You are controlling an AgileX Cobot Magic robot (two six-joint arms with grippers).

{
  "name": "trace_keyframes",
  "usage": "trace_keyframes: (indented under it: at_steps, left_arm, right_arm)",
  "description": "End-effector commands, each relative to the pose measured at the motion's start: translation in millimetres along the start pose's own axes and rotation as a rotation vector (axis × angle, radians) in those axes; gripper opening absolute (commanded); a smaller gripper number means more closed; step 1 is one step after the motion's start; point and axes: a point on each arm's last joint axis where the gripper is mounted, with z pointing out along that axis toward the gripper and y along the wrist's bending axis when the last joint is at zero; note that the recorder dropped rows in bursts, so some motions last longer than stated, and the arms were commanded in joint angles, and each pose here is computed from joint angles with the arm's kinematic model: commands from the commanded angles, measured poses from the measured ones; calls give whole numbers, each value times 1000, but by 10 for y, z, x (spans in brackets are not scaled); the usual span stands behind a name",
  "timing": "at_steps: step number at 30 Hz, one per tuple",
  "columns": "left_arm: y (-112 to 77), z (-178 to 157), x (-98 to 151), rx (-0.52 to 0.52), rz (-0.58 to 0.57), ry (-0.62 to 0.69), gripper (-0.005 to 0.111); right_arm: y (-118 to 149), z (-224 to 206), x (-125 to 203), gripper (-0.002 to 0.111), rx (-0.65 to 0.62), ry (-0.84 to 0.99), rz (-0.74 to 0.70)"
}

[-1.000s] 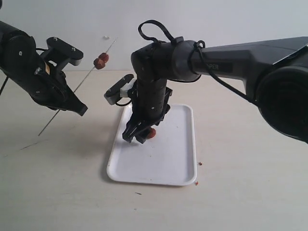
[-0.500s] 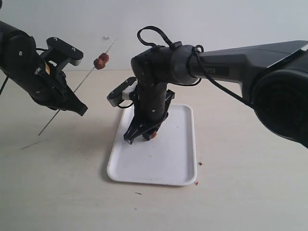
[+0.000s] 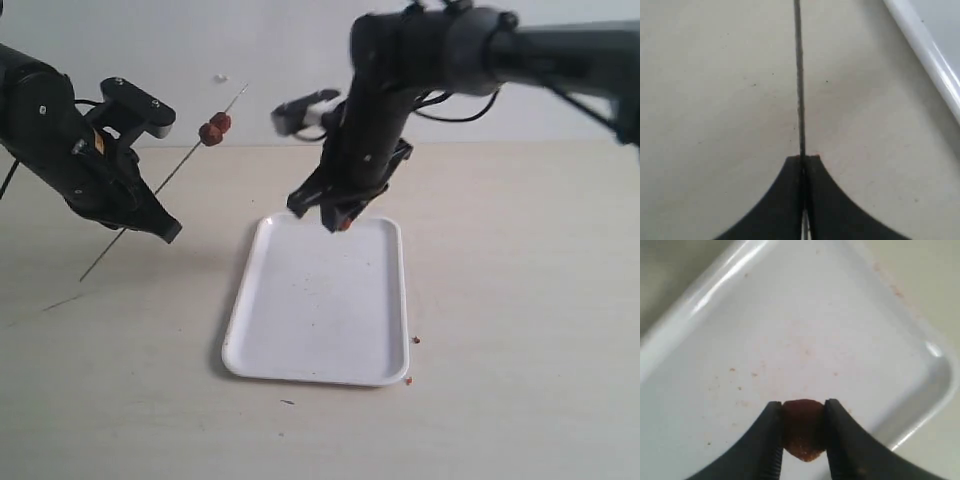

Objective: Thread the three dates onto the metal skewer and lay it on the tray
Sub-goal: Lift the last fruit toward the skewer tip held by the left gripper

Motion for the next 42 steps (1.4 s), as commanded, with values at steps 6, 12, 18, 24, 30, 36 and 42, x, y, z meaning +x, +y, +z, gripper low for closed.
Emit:
trace_keyframes:
  at_steps: [6, 12, 18, 24, 30, 36, 42]
  left_arm:
    - [-153, -12, -63, 157, 62, -63, 0]
    - [-357, -35, -75, 323, 260, -103, 0]
    - [-422, -5, -106, 381, 236, -140, 0]
    - [-473, -21, -153, 442, 133, -180, 0]
    - [-512, -21, -153, 490, 106, -178, 0]
    - [-523, -13, -182, 504, 73, -205, 0]
    - [-539, -27, -202, 523, 75, -230, 0]
  right_arm:
    - [-829, -641, 28, 27, -502, -404, 307]
    - [-1096, -825, 141, 27, -654, -500, 348]
    - [-1361, -882, 270, 27, -633, -528, 400]
    - [-1496, -894, 233, 27, -571, -617, 472]
    - [-1520, -803, 151, 27, -665, -696, 559]
    - [-1493, -688, 119, 27, -765, -708, 587]
    - [-1429, -681, 87, 27, -793, -711, 569]
